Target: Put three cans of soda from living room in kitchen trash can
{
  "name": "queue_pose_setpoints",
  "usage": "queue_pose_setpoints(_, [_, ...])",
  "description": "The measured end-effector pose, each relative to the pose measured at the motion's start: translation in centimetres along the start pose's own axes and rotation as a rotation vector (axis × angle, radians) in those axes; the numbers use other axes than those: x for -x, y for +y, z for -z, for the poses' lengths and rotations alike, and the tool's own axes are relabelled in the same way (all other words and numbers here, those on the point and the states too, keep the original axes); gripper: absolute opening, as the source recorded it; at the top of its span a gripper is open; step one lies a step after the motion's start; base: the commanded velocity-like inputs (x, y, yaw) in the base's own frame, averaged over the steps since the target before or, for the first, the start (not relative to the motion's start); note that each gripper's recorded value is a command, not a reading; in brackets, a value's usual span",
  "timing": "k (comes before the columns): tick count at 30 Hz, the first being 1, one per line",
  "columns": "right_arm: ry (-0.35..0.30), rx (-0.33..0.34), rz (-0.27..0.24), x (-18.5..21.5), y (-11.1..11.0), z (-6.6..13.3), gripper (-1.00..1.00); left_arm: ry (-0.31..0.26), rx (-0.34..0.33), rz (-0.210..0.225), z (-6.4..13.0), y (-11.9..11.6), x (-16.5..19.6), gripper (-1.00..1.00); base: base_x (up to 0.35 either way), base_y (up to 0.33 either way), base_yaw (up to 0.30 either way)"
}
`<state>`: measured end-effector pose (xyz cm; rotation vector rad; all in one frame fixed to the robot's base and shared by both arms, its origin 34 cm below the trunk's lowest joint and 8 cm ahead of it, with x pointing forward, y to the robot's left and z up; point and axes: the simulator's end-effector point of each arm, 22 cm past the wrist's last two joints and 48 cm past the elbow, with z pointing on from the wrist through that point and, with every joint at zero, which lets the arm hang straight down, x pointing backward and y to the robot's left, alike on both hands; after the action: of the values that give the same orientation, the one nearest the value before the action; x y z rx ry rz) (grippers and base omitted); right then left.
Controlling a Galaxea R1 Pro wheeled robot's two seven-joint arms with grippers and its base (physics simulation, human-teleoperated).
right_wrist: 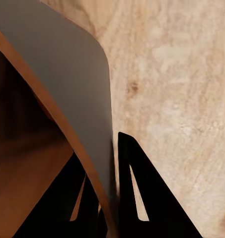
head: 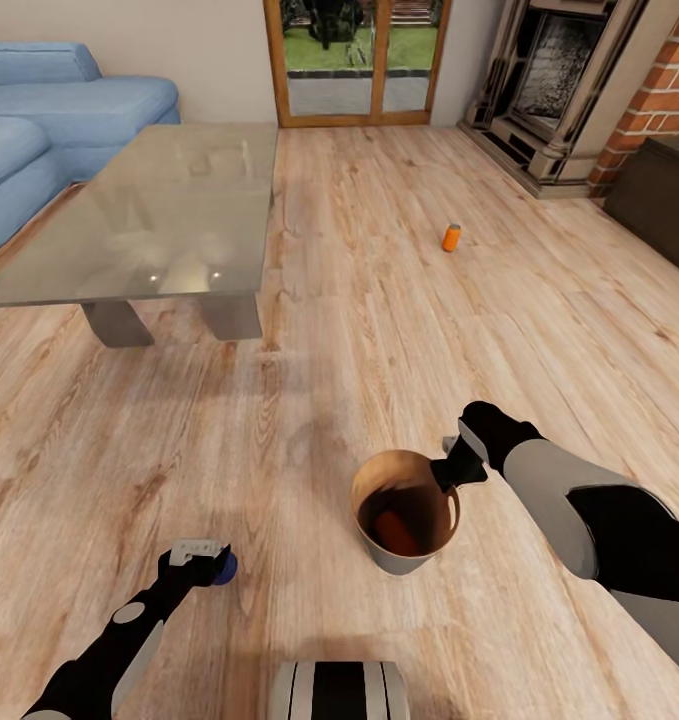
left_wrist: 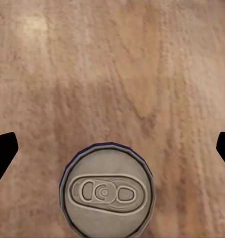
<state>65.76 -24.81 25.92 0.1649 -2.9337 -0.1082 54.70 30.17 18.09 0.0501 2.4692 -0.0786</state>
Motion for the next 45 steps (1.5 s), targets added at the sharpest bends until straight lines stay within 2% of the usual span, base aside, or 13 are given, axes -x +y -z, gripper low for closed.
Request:
queue_pose_setpoints(2, [-0.065,-0.021,0.018,2.3,-0.3,2.0,-1.0,0.0,0.0,-0.001,0.3,0.0,0.4,1.0,0.0,0.0,0.0])
queue_pose_setpoints(3, [-0.07,-0.013,0.015,2.3,-0.1,2.1,-1.0,0.0,-0.001,-0.001,0.4,0.0,0.6,1.0,0.0,0.0,0.0])
queue_pose_setpoints(5, [-0.04,0.008,0.0,1.4,0.3,2.1,-1.0,0.0,-0.001,-0.002,0.7,-0.1,0.9,1.0,0.0,0.0,0.0])
queue_pose_setpoints(12, [-0.046,-0.013,0.014,1.8,0.0,3.8,-1.0,0.0,-0.002,-0.003,1.7,-0.1,2.2,1.0,0.0,0.0,0.0])
queue_pose_setpoints(24, [-0.053,-0.01,0.01,2.1,0.0,4.1,-1.0,0.001,-0.002,-0.005,1.7,-0.2,2.2,1.0,0.0,0.0,0.0])
queue_pose_setpoints(28, [-0.079,-0.008,0.011,2.9,0.1,4.8,-1.0,0.001,-0.002,-0.006,1.7,-0.2,2.2,1.0,0.0,0.0,0.0])
queue_pose_setpoints(35, [-0.141,-0.005,0.015,5.4,0.3,7.1,-1.0,0.001,-0.003,-0.004,1.7,-0.2,2.2,1.0,0.0,0.0,0.0])
queue_pose_setpoints(45, [-0.151,-0.009,0.018,5.9,0.1,5.1,-1.0,0.008,-0.003,-0.005,0.2,-0.1,0.0,1.0,0.0,0.0,0.0])
